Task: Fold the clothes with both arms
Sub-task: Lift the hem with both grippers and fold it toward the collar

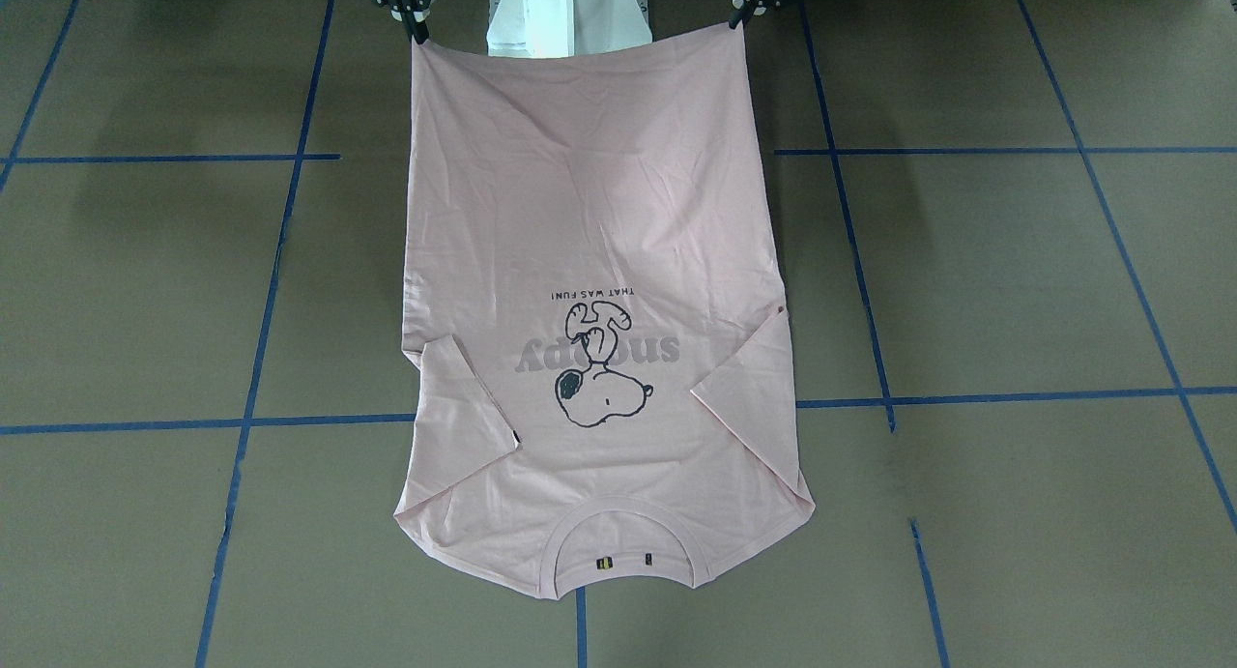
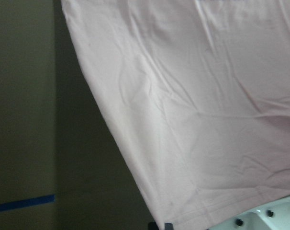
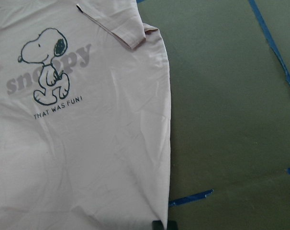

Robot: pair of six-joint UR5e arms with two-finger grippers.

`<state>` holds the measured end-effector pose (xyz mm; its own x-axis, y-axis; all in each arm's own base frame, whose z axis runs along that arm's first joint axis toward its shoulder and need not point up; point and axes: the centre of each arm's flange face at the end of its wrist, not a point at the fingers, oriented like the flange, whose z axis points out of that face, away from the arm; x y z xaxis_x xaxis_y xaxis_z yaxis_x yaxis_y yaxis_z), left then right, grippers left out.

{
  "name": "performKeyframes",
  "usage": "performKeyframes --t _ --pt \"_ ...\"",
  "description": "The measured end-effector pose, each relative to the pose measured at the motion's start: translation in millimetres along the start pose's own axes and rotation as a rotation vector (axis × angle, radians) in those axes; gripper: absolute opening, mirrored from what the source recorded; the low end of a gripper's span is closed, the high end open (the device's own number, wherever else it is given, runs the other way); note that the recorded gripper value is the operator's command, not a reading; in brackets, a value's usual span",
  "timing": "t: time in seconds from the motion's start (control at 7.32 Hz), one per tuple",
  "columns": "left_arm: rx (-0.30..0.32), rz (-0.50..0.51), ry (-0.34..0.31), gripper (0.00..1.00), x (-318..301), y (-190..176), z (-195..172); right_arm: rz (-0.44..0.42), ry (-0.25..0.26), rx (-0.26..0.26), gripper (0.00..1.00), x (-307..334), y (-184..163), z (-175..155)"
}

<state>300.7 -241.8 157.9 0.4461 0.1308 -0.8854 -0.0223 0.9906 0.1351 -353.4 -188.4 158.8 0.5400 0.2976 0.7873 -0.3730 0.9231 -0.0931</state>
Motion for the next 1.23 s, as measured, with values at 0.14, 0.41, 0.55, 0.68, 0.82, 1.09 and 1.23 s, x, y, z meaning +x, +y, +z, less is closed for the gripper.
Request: performKeyframes --t 0.14,0.41,0.55,0.68,0.82,1.09,1.23 --pt "0.004 0.020 -0.020 0.00 12.2 -15.8 -8.1 -0.016 0.015 0.003 0.00 -8.6 -5.9 -7.4" --pt "0.041 0.056 -0.105 0.00 9.0 -68.0 14.8 -0.059 0.051 0.078 0.00 -31.6 -37.5 9.4" --pt "0.066 0.065 -0.147 0.00 1.8 -101.3 27.8 -0.067 0.057 0.134 0.00 -47.9 -68.9 25.4" --pt "0.091 0.065 -0.184 0.00 -5.8 -136.9 40.6 -0.063 0.057 0.179 0.00 -61.0 -106.3 46.1" --pt "0.118 0.065 -0.214 0.00 -16.3 -172.3 50.3 -0.057 0.058 0.217 0.00 -70.0 -150.9 74.6" --pt "0.165 0.080 -0.257 0.00 -45.3 -231.1 61.7 -0.043 0.064 0.276 0.00 -76.6 -224.8 124.0" --pt "0.181 0.084 -0.272 0.00 -60.3 -256.8 72.0 -0.040 0.083 0.293 0.00 -83.8 -249.1 141.7"
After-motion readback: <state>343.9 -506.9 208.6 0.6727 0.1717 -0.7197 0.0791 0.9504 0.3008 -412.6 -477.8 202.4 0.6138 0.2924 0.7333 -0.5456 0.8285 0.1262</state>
